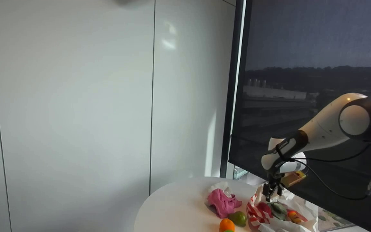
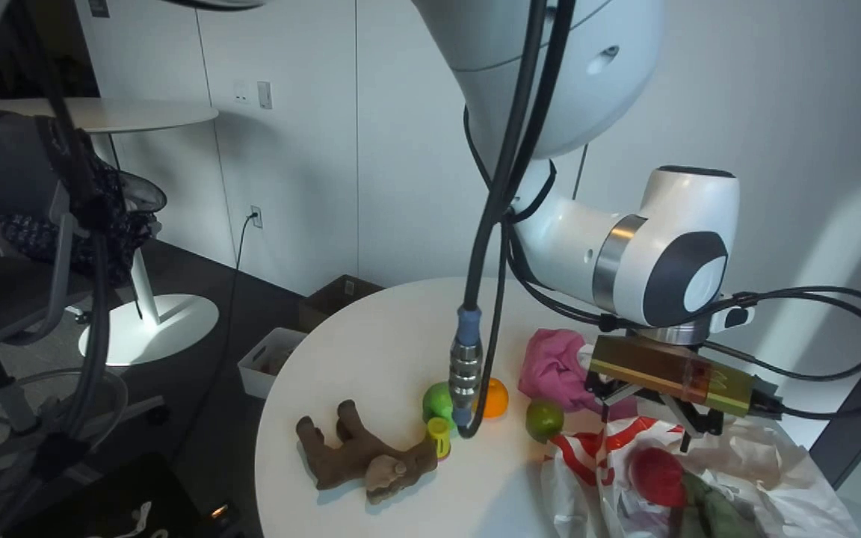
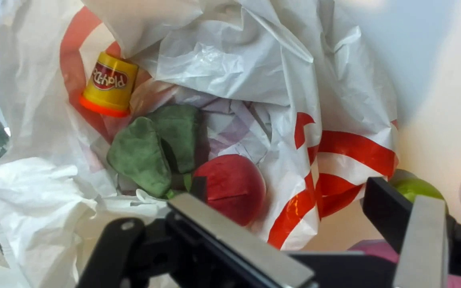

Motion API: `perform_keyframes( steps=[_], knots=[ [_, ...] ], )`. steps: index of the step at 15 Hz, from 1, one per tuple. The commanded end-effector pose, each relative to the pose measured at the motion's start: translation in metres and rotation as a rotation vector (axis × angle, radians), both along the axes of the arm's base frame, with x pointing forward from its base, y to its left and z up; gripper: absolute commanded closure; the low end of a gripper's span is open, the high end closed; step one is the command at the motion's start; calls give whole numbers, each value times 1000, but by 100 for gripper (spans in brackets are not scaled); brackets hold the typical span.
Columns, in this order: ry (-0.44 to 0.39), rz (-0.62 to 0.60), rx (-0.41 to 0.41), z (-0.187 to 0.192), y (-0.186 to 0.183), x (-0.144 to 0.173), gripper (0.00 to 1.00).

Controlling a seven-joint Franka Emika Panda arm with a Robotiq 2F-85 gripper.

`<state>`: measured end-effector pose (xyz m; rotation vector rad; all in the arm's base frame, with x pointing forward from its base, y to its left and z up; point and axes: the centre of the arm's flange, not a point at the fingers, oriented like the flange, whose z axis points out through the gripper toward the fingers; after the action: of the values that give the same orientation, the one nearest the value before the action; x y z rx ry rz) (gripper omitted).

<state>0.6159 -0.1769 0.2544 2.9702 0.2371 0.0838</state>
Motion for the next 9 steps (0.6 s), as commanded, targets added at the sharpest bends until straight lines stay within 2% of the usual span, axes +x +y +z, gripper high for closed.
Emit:
perform_keyframes(
  steps=[1,6,9],
  knots=[
    [-35,-195,30,-26,-17,51,0],
    [-96,-447,113,-54,-46,85,0],
    [-128,-558,136,-71,-62,98,0]
  ],
)
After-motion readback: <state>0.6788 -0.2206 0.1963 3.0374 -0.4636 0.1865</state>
